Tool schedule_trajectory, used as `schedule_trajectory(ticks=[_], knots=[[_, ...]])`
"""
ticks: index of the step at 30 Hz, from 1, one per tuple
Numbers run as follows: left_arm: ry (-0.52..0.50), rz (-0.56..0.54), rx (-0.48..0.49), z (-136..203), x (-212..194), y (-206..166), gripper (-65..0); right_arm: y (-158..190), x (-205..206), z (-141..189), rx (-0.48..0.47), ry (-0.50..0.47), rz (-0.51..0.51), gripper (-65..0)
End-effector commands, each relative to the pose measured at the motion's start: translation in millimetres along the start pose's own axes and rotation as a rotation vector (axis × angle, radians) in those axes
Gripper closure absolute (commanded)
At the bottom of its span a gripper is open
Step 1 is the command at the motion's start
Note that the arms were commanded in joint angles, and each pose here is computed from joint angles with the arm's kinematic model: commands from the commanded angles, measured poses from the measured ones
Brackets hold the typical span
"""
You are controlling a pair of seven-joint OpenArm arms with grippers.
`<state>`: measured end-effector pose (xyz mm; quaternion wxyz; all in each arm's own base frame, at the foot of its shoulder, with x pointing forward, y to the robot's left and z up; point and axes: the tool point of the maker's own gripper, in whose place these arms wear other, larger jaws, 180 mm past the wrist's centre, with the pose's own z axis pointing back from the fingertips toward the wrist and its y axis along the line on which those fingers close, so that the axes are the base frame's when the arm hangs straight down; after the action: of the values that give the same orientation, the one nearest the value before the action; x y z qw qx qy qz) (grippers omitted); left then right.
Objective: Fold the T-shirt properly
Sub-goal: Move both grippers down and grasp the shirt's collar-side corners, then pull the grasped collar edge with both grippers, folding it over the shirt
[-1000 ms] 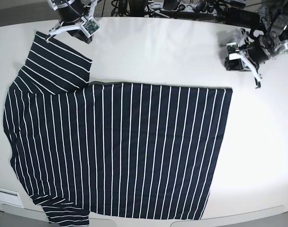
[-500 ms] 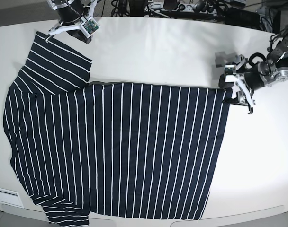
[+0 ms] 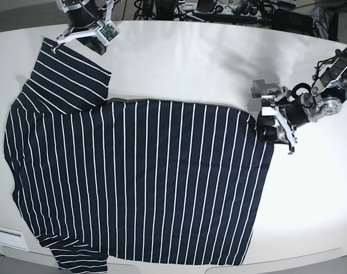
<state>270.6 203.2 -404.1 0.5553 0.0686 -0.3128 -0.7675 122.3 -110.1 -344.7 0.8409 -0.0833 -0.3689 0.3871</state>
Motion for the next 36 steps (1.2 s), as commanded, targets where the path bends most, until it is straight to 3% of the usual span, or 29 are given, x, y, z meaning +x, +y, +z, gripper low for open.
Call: schedule_trajectory(ticks=[1, 2, 4, 5, 9, 13, 20, 28, 29, 30, 33, 36], knots=[[0.066, -0.007, -0.153, 0.9, -12.9, -41.4, -12.3, -3.8, 5.3, 2.9, -0.013, -0.023, -0.001, -19.6], [0.065, -0.007, -0.152, 0.4, -12.4, -41.1, -1.6, -3.7, 5.4, 2.9, -0.013, -0.023, -0.001, -27.2], [0.068, -0.007, -0.153, 0.5, -12.9, -41.3, 0.0, -5.9, 5.4, 2.8, -0.024, -0.023, -0.007, -37.9], [0.069, -0.007, -0.153, 0.5, -13.1, -41.3, 0.0, -8.0, 5.3, 2.9, -0.036, -0.023, -0.013, -39.9], [0.083, -0.009, -0.137, 0.3, -15.6, -38.4, 0.0, -24.0, -3.0, 1.5, -0.088, 0.000, -0.011, -40.4], [0.082, -0.010, -0.115, -0.2, -15.6, -34.6, 0.0, -43.5, -35.6, -6.0, -0.128, 0.090, 0.018, -40.4], [0.082, -0.010, -0.115, -0.2, -15.5, -34.6, 0.0, -20.7, -80.6, -15.8, 0.014, 0.197, -0.007, -40.3], [0.082, -0.010, -0.115, -0.2, -15.4, -34.6, 0.0, -32.3, -117.5, -48.1, -0.008, 0.283, -0.003, -40.2], [0.082, -0.010, -0.115, -0.2, -15.5, -34.6, 0.0, -34.4, -120.3, -51.3, -0.013, 0.290, -0.003, -38.0], [0.086, -0.011, -0.115, -0.2, -16.1, -34.6, 0.0, -36.9, -121.4, -53.3, -0.021, 0.295, -0.005, -31.7], [0.095, -0.004, -0.114, 0.1, -17.5, -34.2, 0.0, -44.1, -117.4, -53.8, -0.045, 0.299, -0.009, 0.0], [0.111, 0.024, -0.111, 1.5, -19.9, -33.5, 0.0, -59.3, -101.9, -47.8, -0.115, 0.268, -0.029, 0.0]])
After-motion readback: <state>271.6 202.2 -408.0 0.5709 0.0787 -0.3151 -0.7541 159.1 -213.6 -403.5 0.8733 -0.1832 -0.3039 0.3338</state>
